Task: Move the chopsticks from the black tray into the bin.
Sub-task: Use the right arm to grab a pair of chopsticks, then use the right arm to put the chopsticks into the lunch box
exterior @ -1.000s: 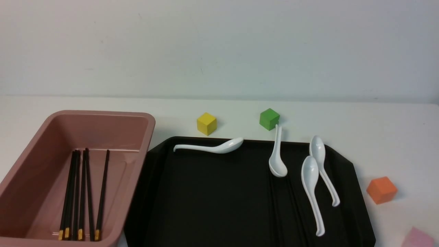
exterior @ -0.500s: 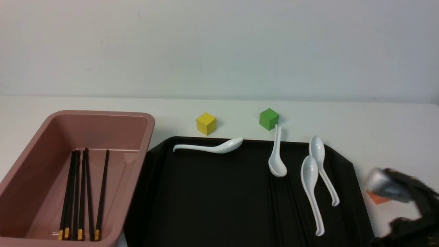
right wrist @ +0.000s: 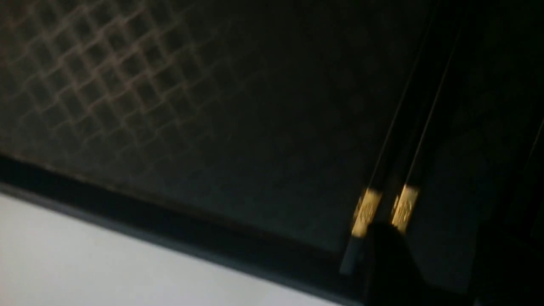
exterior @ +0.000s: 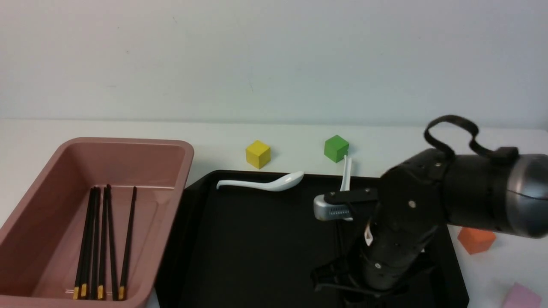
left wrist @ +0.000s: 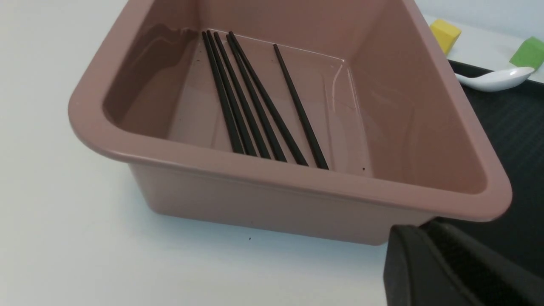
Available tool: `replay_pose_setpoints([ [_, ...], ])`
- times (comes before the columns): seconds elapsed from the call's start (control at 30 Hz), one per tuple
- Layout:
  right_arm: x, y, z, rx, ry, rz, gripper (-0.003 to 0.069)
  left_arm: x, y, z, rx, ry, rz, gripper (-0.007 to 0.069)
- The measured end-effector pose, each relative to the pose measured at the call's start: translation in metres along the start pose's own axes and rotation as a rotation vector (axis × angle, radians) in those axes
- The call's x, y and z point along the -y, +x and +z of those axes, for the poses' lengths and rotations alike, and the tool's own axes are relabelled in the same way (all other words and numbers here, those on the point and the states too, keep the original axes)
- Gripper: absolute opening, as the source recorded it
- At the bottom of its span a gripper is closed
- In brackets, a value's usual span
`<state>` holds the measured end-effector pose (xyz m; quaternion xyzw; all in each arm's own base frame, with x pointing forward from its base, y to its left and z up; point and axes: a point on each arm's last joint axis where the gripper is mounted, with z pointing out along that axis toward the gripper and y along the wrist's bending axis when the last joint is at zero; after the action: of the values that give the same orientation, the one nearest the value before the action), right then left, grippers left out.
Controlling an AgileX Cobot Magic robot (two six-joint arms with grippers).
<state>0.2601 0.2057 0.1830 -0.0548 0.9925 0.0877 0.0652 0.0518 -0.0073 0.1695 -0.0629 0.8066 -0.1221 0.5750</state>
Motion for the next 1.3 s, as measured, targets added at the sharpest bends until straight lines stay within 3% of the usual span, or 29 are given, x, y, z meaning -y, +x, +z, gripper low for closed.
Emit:
replay_pose_setpoints([
  [0.17,-0.001,-0.005,0.017,0.001,0.014,0.027,0.0376,0.000,0.000,0.000,0.000,0.000,0.000,0.0069],
  [0.37,-0.001,-0.009,0.038,-0.010,0.028,0.064,0.0363,0.000,0.000,0.000,0.000,0.000,0.000,0.0069],
  [0.5,0.000,-0.011,0.040,-0.026,0.046,0.050,0.0281,0.000,0.000,0.000,0.000,0.000,0.000,0.0072],
  [0.53,0.000,-0.011,0.040,-0.031,0.055,0.023,0.0188,0.000,0.000,0.000,0.000,0.000,0.000,0.0072],
  [0.6,0.000,-0.011,0.040,-0.031,0.050,0.006,0.0131,0.000,0.000,0.000,0.000,0.000,0.000,0.0072],
  [0.73,-0.006,-0.008,0.033,-0.044,-0.011,-0.015,0.0139,0.000,0.000,0.000,0.000,0.000,0.000,0.0072],
  [0.83,-0.013,-0.006,0.017,-0.084,-0.077,-0.030,0.0139,0.000,0.000,0.000,0.000,0.000,0.000,0.0072],
  [0.9,-0.032,-0.012,-0.016,-0.069,-0.204,-0.087,0.0139,0.000,0.000,0.000,0.000,0.000,0.000,0.0075],
  [1.0,-0.050,-0.021,-0.041,-0.012,-0.314,-0.152,0.0139,0.000,0.000,0.000,0.000,0.000,0.000,0.0076],
  [1.03,-0.071,-0.028,-0.059,0.052,-0.413,-0.229,0.0139,0.000,0.000,0.000,0.000,0.000,0.000,0.0077],
  [1.17,-0.123,-0.046,-0.090,0.245,-0.614,-0.384,0.0139,0.000,0.000,0.000,0.000,0.000,0.000,0.0078],
  [1.3,-0.174,-0.059,-0.079,0.378,-0.745,-0.418,0.0139,0.000,0.000,0.000,0.000,0.000,0.000,0.0084],
])
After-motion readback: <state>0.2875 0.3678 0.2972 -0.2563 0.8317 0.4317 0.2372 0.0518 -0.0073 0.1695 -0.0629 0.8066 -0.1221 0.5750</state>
